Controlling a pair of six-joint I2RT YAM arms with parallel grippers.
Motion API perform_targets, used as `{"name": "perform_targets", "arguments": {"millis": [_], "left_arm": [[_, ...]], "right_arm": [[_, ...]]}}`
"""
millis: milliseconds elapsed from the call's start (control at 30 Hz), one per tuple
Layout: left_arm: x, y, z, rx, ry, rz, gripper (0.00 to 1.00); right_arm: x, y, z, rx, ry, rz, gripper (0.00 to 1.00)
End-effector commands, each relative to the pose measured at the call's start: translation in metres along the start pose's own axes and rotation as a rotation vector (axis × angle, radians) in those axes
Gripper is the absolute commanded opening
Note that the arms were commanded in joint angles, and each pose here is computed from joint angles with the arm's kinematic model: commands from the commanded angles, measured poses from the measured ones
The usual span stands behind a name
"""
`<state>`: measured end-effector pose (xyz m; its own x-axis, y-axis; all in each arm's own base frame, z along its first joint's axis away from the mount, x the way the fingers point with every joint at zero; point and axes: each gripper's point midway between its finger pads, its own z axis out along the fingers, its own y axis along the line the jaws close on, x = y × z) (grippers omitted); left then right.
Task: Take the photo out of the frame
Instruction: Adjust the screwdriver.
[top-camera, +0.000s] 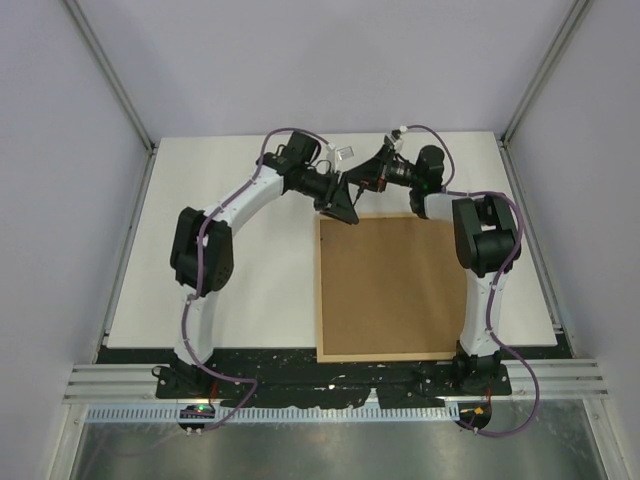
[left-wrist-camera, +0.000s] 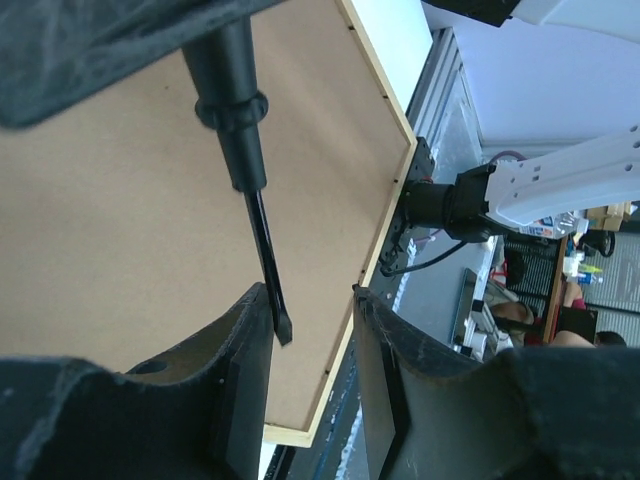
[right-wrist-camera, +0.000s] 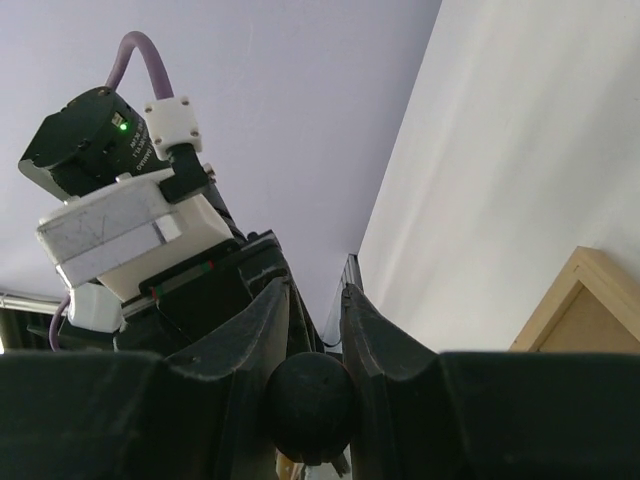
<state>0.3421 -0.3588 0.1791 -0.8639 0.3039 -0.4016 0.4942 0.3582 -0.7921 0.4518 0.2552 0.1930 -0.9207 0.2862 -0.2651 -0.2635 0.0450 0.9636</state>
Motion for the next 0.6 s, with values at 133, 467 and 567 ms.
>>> {"name": "perform_targets", "arguments": {"millis": [133,467,567], "left_arm": [[-0.003,-0.012,0.013,0.066,0.017,0.025,0.36],[0.008,-0.030,-0.004,0.071,0.049,0.119,0.00],[0.020,-0.036,-0.015,0.062,0.090,0.162,0.00]], "right_arm": [[0.003,0.049,0.002,-0.112,0.000,-0.086,0.08],[0.040,0.053,-0.014,-0.109,0.279,-0.227,0.68],[0.061,0.068,-0.030,-0.145,0.419,-0.272,0.76]]}}
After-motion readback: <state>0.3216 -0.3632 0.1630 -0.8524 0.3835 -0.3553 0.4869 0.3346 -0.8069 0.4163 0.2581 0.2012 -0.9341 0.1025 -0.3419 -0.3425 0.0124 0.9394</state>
